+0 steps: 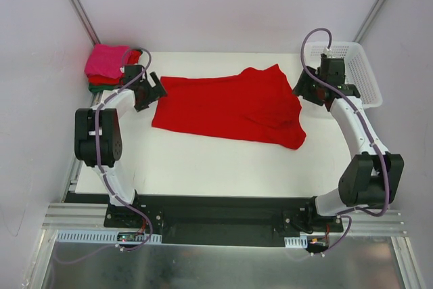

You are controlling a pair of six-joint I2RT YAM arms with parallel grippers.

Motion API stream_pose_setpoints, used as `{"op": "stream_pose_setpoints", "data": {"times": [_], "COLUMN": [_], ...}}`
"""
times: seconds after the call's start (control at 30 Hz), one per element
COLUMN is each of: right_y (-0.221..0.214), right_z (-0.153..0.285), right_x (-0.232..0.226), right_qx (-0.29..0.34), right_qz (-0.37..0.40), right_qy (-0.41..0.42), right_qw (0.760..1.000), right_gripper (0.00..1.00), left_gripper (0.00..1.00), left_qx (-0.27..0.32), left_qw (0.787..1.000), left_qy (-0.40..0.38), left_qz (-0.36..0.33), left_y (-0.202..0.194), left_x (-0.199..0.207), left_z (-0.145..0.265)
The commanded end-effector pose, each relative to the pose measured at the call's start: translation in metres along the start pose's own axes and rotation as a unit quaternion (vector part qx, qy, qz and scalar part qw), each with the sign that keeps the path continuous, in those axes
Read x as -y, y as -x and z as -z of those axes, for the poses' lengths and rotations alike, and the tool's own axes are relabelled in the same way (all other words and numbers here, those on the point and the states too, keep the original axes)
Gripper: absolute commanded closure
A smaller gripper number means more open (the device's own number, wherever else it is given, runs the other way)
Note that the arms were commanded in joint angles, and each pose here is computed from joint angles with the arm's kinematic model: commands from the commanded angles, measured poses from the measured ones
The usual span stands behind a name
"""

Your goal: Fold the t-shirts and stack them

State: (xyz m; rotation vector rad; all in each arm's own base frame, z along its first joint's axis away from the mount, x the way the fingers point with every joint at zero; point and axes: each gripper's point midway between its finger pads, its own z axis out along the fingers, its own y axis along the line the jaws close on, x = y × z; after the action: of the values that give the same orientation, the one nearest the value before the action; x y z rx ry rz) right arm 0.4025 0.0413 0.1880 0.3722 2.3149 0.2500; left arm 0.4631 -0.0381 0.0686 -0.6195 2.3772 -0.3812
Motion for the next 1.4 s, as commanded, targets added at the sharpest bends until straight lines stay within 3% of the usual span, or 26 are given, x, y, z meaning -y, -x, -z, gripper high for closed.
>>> {"op": "stream_pose_setpoints", "data": {"times": [0.0, 0.23, 0.27, 0.33, 0.4, 0.43, 0.47, 0.53, 0.93, 1.37], "right_y": [0.021, -0.027, -0.034, -0.055, -0.070, -0.078, -0.084, -0.094, -0.144, -0.172], "right_z": [0.038, 0.045, 0.045, 0.039, 0.033, 0.029, 0.023, 0.016, -0.036, -0.057], "right_x": [-0.018, -0.030, -0.033, -0.039, -0.047, -0.049, -0.050, -0.058, -0.070, -0.075], "right_qx": [0.055, -0.001, -0.011, -0.031, -0.043, -0.051, -0.061, -0.072, -0.143, -0.181], "right_qz": [0.019, 0.029, 0.032, 0.042, 0.056, 0.062, 0.067, 0.077, 0.114, 0.140], "right_qy": [0.026, 0.059, 0.067, 0.074, 0.078, 0.078, 0.072, 0.075, 0.055, 0.045], "right_qw": [0.998, 0.998, 0.997, 0.996, 0.994, 0.994, 0.993, 0.992, 0.982, 0.972], "right_gripper": [0.35, 0.36, 0.37, 0.50, 0.71, 0.77, 0.91, 0.99, 0.99, 0.99], "left_gripper": [0.01, 0.03, 0.10, 0.36, 0.59, 0.78, 0.86, 1.00, 1.00, 1.00], "left_qx": [0.065, 0.097, 0.087, 0.100, 0.087, 0.080, 0.082, 0.064, 0.044, 0.016], "left_qw": [0.998, 0.995, 0.996, 0.994, 0.994, 0.994, 0.994, 0.994, 0.990, 0.990], "left_qy": [-0.006, -0.019, -0.024, -0.030, -0.044, -0.046, -0.039, -0.041, -0.025, -0.009], "left_qz": [0.004, 0.009, -0.008, -0.023, -0.045, -0.054, -0.063, -0.082, -0.133, -0.140], "left_y": [0.023, 0.005, -0.013, -0.018, -0.037, -0.042, -0.044, -0.061, -0.078, -0.091], "left_x": [0.006, 0.003, 0.008, 0.015, 0.028, 0.032, 0.034, 0.044, 0.055, 0.046], "left_z": [0.043, 0.085, 0.085, 0.091, 0.087, 0.085, 0.082, 0.073, 0.035, 0.016]}}
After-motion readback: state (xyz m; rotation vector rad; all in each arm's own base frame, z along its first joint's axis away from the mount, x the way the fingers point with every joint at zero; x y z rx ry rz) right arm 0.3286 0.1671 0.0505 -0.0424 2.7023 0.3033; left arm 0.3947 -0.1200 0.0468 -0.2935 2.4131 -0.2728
